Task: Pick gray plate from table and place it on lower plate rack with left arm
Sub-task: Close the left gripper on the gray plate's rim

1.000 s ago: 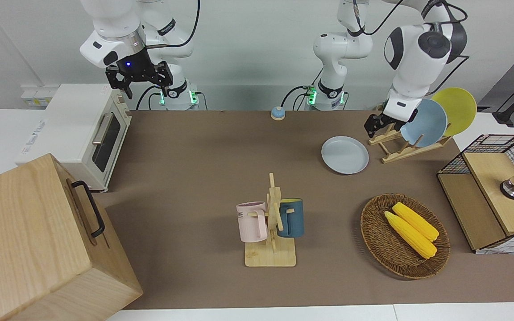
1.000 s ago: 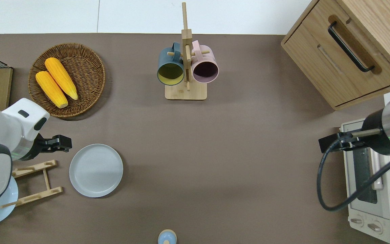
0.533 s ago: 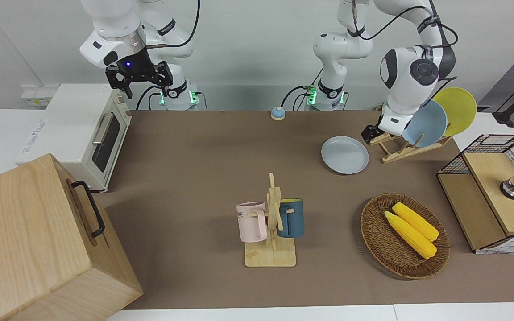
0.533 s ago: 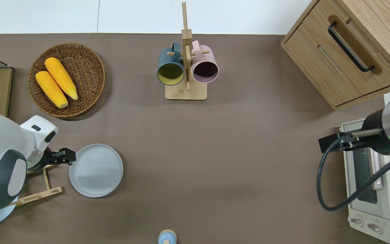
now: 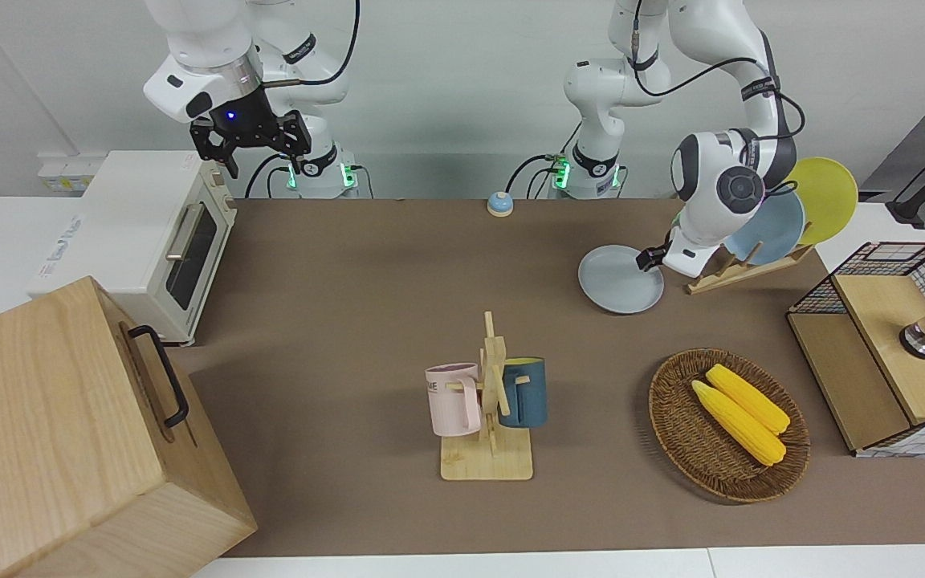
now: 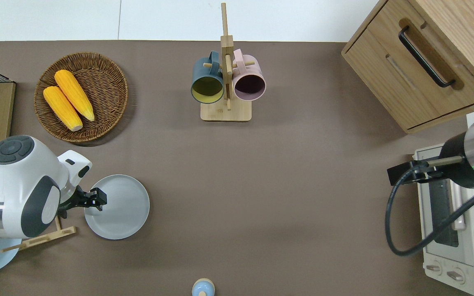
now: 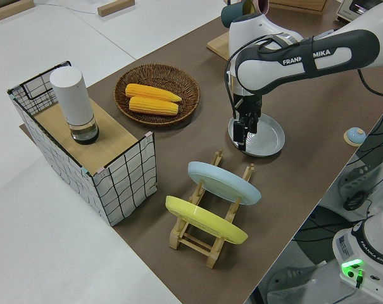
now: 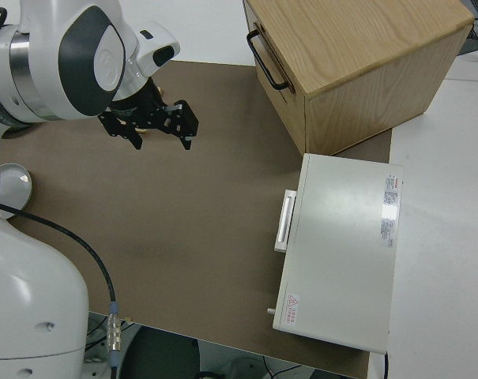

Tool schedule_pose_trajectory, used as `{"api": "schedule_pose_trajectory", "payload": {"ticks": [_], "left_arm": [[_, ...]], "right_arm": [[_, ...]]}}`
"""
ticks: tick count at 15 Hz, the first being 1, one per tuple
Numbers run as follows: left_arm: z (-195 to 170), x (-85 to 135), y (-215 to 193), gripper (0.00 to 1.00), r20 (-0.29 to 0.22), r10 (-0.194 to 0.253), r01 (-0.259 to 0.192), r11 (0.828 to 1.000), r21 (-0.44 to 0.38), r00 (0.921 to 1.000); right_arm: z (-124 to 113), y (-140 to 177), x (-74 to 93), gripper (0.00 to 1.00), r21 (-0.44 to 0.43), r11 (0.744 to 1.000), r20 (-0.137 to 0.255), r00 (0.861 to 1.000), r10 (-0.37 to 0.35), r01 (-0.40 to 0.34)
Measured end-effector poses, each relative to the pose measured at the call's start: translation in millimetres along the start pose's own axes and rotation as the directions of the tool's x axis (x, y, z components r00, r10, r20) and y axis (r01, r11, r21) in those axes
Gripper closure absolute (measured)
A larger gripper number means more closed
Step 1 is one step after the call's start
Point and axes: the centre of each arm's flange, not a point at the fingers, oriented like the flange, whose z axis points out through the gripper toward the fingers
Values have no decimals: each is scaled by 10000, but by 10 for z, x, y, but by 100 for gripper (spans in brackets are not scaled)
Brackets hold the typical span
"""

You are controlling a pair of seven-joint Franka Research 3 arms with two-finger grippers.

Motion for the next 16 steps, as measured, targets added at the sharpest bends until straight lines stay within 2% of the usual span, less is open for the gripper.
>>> {"api": "schedule_pose_trajectory", "payload": {"ticks": [4, 10, 11, 15, 16], "left_arm": [[181, 24, 39, 0, 341, -70, 75, 9998, -159, 9994], [364, 86, 69, 4, 373, -141, 153, 9994, -312, 9992], [394, 96, 80, 10, 393, -178, 194, 9991, -388, 9991], [391, 105, 58, 56, 441, -384, 415, 9967, -697, 9983], [388, 108, 41, 64, 436, -419, 449, 9965, -708, 9982]], "right_arm": [[0, 0, 0, 1, 0, 10000, 0, 10000, 0, 0], [0, 0, 0, 1, 0, 10000, 0, 10000, 0, 0], [0, 0, 0, 1, 0, 10000, 0, 10000, 0, 0], [0, 0, 0, 1, 0, 10000, 0, 10000, 0, 0], [0, 0, 0, 1, 0, 10000, 0, 10000, 0, 0]]}}
